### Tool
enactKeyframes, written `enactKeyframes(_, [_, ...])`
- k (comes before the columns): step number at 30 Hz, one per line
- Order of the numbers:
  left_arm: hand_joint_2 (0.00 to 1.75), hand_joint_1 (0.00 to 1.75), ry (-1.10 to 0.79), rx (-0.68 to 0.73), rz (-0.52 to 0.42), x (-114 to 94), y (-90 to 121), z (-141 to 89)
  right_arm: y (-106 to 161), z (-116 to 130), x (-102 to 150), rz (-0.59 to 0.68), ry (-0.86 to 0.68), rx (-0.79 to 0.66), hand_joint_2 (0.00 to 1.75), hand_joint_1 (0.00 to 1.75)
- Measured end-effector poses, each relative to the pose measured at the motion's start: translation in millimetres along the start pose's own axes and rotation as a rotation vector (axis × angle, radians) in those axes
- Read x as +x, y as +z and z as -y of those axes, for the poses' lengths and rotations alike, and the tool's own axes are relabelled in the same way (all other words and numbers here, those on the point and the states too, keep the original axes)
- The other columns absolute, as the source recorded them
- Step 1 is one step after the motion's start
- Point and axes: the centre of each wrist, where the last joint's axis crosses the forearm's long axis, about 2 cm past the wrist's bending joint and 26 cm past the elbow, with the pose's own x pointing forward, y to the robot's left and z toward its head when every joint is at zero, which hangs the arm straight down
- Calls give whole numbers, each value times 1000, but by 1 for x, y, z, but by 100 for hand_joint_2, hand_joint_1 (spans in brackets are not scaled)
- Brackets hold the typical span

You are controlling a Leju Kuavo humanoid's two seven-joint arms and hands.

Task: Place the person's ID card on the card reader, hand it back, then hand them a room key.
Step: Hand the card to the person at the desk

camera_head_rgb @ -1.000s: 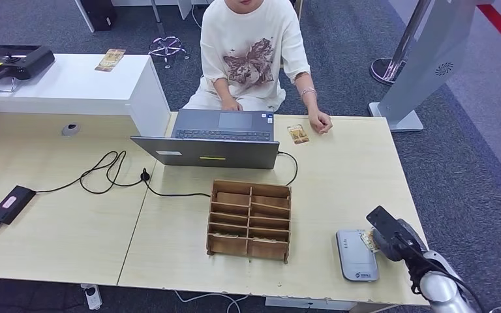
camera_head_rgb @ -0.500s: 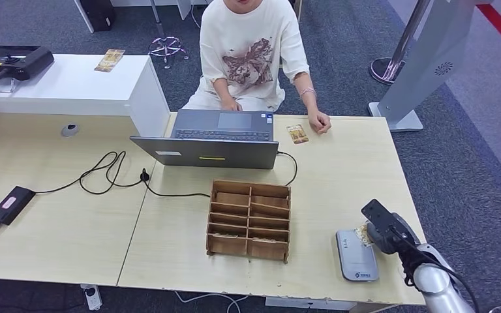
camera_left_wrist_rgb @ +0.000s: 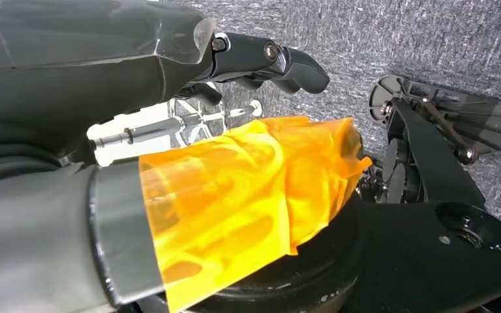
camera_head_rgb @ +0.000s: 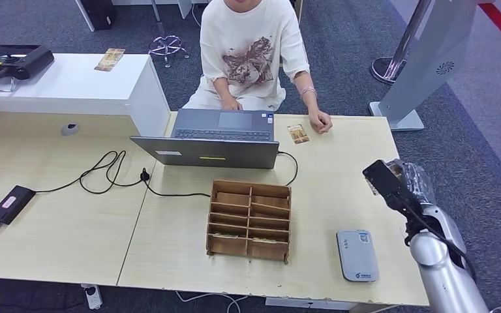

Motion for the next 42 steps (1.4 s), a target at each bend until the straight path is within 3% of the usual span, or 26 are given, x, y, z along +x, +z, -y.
enactKeyframes(9, [0,0,-24,3,8,2,0,-2,-36,17,41,100,210,-60,175,175])
enactKeyframes(20, [0,0,-68,1,35,9,-1,-10,-105,52,72,79,448,-95,175,175])
enactKeyframes(35, [0,0,-114,1,54,14,-2,-15,-153,48,102,-29,554,-55,175,175])
enactKeyframes(42, [0,0,-118,8,58,16,-2,-14,-160,38,114,-27,556,-20,175,175])
